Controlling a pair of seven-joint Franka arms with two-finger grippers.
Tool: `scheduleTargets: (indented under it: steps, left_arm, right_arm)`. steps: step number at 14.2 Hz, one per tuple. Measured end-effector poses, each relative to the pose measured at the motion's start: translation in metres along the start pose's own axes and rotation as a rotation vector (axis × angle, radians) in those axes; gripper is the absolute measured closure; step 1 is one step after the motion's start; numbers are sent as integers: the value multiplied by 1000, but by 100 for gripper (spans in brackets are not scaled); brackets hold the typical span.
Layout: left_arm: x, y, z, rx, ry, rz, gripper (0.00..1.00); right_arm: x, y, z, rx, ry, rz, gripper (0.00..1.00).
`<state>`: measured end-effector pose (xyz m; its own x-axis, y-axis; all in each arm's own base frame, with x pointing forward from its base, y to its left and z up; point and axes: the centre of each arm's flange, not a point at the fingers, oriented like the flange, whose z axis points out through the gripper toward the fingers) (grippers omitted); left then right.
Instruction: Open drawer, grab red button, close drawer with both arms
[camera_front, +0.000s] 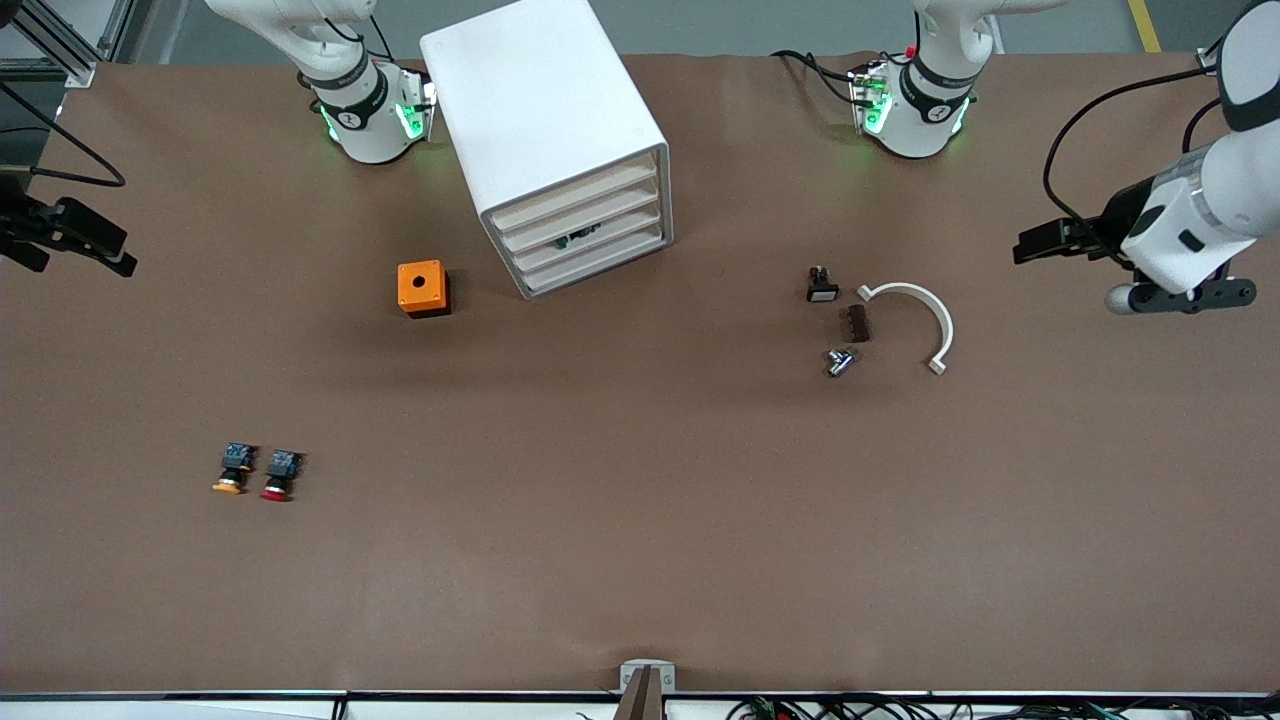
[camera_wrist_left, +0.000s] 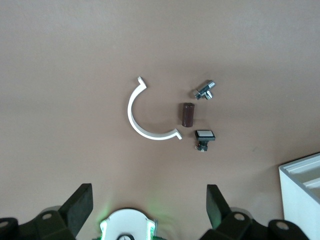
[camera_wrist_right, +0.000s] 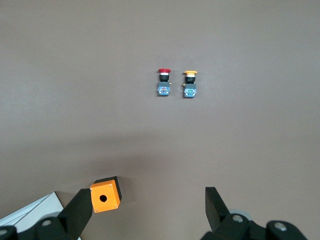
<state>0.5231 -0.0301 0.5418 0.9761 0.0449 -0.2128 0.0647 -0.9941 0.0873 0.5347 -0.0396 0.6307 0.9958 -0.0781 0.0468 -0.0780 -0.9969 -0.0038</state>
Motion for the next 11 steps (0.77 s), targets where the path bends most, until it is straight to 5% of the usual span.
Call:
scheduleTargets:
  steps: [11]
  left_arm:
    - [-14, -4, -73, 35, 244, 16, 0]
  right_arm:
    - [0, 0, 0, 0, 0, 0, 0]
